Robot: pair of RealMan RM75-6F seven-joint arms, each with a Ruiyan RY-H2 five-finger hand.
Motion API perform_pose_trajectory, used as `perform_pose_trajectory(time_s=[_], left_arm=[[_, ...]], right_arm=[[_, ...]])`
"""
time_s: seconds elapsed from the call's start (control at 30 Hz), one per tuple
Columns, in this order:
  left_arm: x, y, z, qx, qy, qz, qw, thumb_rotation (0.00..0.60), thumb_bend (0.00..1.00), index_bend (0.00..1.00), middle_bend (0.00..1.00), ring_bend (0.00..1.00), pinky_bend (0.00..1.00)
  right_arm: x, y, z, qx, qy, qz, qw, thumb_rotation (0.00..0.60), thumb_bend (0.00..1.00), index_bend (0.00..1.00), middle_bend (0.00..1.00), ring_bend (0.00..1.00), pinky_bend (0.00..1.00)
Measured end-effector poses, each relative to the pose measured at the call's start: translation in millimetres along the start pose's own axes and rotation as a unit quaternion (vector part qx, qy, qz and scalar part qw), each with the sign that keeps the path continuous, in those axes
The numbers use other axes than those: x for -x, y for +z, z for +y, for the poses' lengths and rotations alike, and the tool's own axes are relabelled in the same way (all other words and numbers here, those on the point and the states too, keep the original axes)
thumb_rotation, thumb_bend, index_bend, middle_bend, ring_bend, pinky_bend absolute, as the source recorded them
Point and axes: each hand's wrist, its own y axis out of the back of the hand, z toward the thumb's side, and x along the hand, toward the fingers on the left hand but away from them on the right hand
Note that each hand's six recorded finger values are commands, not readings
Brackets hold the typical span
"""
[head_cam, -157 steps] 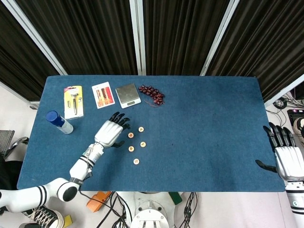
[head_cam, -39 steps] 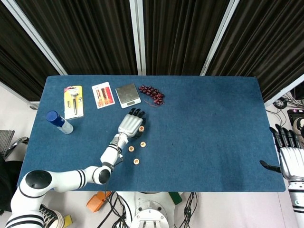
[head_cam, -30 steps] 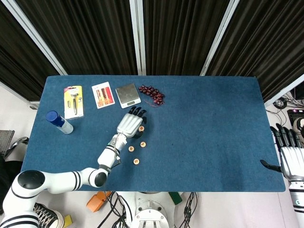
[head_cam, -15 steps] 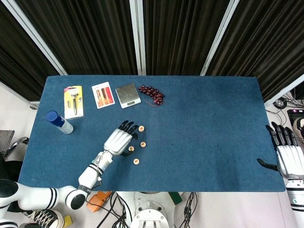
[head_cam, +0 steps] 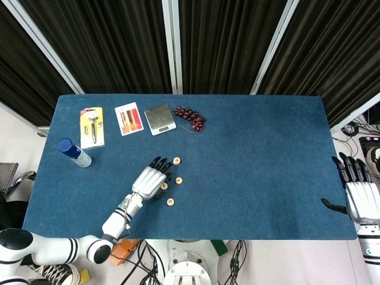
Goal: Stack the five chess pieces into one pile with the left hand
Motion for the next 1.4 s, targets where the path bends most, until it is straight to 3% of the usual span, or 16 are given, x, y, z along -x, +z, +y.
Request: perform_pose_trajectory(time_s=[0.7,0.9,1.1,1.4], left_arm=[[-3,-10,-9,0.01,-0.002,0.013,0.9999,0.6,0.39,0.5,0.09,0.0,0.0],[-10,-10,7,0.03,0.014,0.014,0.9993,0.6,0.39,0.5,0.09,0.0,0.0],[-34,-10,38,0.046,0.041,0.023,0.9978,0.6,0.38,0.5,0.09,0.0,0.0],[-71,-8,57,0.039,0.039,0.052,0.9972,0.6,0.37,0.5,0.09,0.0,0.0]], right_arm=[[-3,-1,-2,0.003,0.002,-0.001,1.0,0.6,0.06,0.0,0.02,0.0,0.05],[-3,1,-1,0.002,0.001,0.001,1.0,0.6,0.06,0.0,0.02,0.0,0.05],[-2,3,-1,0.003,-0.001,0.004,1.0,0.6,0.06,0.0,0.02,0.0,0.05],[-7,-2,0,0.005,-0.003,-0.004,1.0,0.6,0.06,0.0,0.02,0.0,0.05]])
